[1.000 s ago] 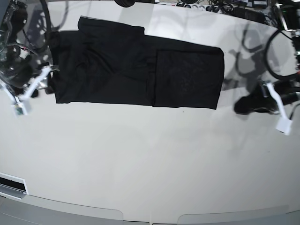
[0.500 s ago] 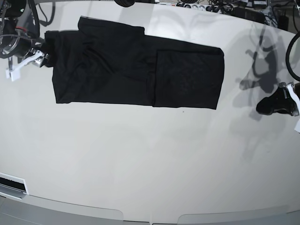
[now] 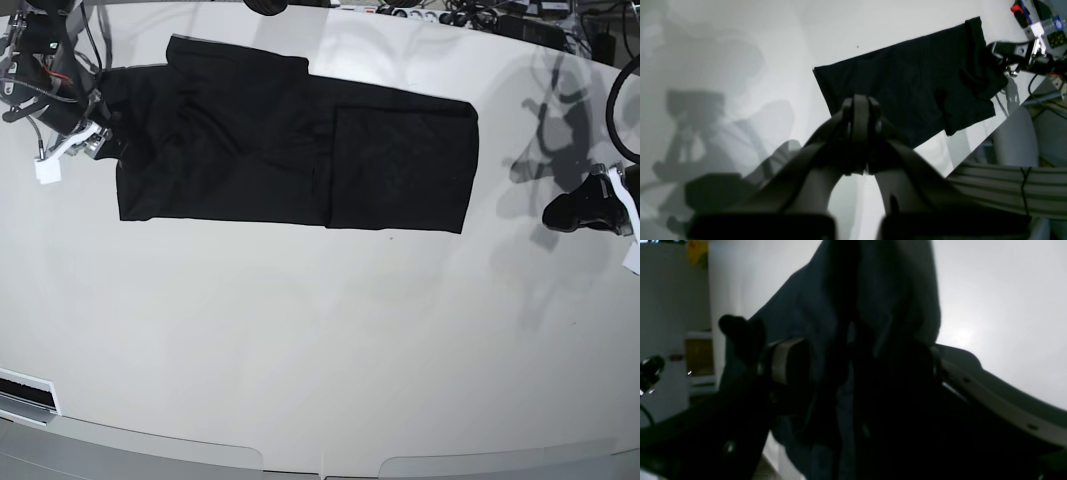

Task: Layout the t-shirt on the table in an organized manner, then fold the t-shirt properly
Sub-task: 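Grasp the black strip's end with the right gripper and lift it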

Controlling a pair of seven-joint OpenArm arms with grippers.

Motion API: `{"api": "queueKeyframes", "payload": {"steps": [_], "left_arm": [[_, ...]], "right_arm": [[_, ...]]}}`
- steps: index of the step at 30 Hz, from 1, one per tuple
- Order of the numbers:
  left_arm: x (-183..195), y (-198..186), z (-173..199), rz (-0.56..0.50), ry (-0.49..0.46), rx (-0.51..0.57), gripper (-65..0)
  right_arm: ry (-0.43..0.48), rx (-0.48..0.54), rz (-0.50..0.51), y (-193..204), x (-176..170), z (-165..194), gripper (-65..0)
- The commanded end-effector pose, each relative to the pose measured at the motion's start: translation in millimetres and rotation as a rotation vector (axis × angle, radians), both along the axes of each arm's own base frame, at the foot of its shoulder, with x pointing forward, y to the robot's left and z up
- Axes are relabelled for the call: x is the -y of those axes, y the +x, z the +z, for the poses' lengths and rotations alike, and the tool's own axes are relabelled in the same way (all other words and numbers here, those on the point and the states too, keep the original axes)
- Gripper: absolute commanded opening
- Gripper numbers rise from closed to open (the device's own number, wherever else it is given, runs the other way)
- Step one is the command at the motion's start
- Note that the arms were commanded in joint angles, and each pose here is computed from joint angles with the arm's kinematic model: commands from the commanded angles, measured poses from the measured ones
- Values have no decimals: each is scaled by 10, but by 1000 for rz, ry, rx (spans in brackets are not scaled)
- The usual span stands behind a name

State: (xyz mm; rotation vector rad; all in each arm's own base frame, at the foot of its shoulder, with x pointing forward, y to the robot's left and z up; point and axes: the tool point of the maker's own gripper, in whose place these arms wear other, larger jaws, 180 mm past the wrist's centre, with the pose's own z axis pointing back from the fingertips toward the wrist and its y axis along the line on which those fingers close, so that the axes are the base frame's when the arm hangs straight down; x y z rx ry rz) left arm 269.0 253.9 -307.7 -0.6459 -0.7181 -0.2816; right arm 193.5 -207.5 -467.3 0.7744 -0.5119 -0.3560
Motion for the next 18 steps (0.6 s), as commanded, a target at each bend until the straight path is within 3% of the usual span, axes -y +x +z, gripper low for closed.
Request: {"api": "queueKeyframes", "payload": {"steps": [1,4,6,9,12,18], "left_arm": [[-27,87,164,3,-8,58,-650],[-29,103,182,9,-13,68,-650],[-28,107,186,10,-15,70,-650],[-28,109,188,11,-15,72,-650],[-28,109,188,11,-15,72,-650],[-30,109,188,11,-15,72,-650]], "right_arm": [[-15,-49,37,-95,-3,-52,-201],[-2,-47,53,-83,-71,-49,-203],[2,-44,71,-55,-129,-48,-246],[8,-33,97,14,-207,-30,-404],[12,-20,127,113,-259,18,-643],[-55,66,228,286,-273,349,-650]]}}
